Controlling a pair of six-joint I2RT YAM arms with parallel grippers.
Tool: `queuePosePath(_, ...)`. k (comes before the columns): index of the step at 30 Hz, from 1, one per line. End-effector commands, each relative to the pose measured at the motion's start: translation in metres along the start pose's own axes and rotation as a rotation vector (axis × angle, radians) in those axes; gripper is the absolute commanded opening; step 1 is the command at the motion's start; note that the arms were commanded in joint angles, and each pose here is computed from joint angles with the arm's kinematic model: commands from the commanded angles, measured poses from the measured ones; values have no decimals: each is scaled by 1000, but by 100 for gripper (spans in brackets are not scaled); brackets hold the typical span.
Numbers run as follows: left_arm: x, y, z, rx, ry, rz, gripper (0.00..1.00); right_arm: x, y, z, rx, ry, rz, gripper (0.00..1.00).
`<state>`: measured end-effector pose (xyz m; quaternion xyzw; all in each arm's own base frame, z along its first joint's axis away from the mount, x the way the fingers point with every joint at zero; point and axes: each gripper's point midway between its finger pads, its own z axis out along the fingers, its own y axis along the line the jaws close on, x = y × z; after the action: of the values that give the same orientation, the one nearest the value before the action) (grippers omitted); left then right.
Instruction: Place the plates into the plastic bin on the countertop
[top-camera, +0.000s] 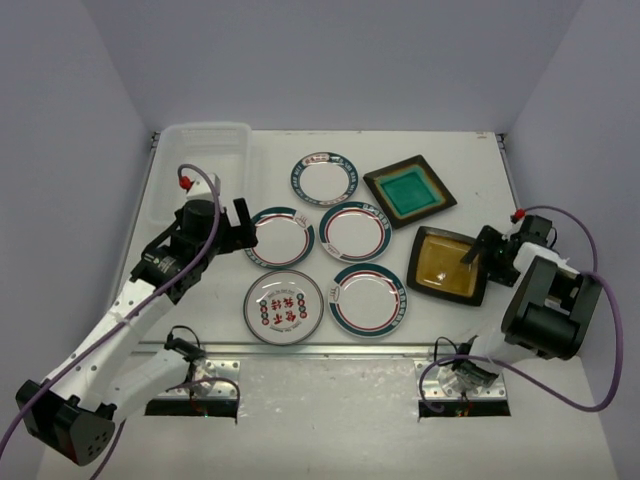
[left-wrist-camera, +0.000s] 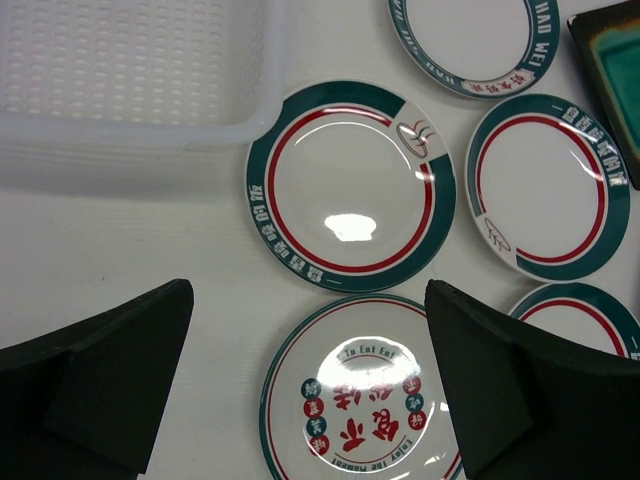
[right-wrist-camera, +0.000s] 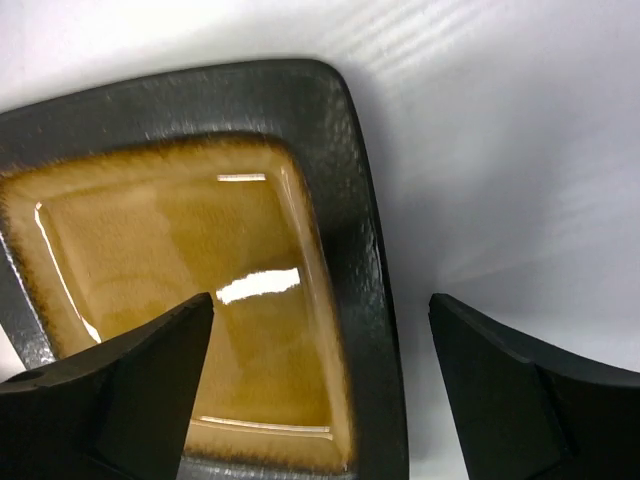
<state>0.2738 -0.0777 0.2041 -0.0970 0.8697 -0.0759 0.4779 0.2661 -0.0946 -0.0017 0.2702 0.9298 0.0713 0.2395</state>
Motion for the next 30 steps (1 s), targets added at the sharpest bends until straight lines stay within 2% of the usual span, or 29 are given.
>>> queuePosePath(1, -10, -9, -7, 13, -46, 23, 100, 1, 9, 14, -132, 0, -50, 86)
queuePosePath(3, -8, -12, -10, 19, -45, 30, 100, 4, 12, 20, -167, 28, -72, 77)
queuePosePath(7, -8, -15, -13, 24, -49, 36, 100, 7, 21, 25, -248, 83, -89, 51)
queuePosePath(11, -7, -16, -13, 21, -47, 41, 100, 14, 14, 27, -214, 129, -87, 34)
queuePosePath(14, -6, -18, -13, 27, -43, 44, 100, 12, 11, 30, -203, 144, -73, 9)
queuePosePath(16, -5, -19, -14, 30, -43, 48, 100, 12, 2, 31, -158, 148, -66, 1)
queuePosePath(22, -6, -20, -15, 29, -49, 48, 100, -2, -14, 26, -55, 93, -16, 0)
queuePosePath(30, -6, -22, -16, 41, -49, 46, 100, -33, 9, 3, -146, -24, 83, 0)
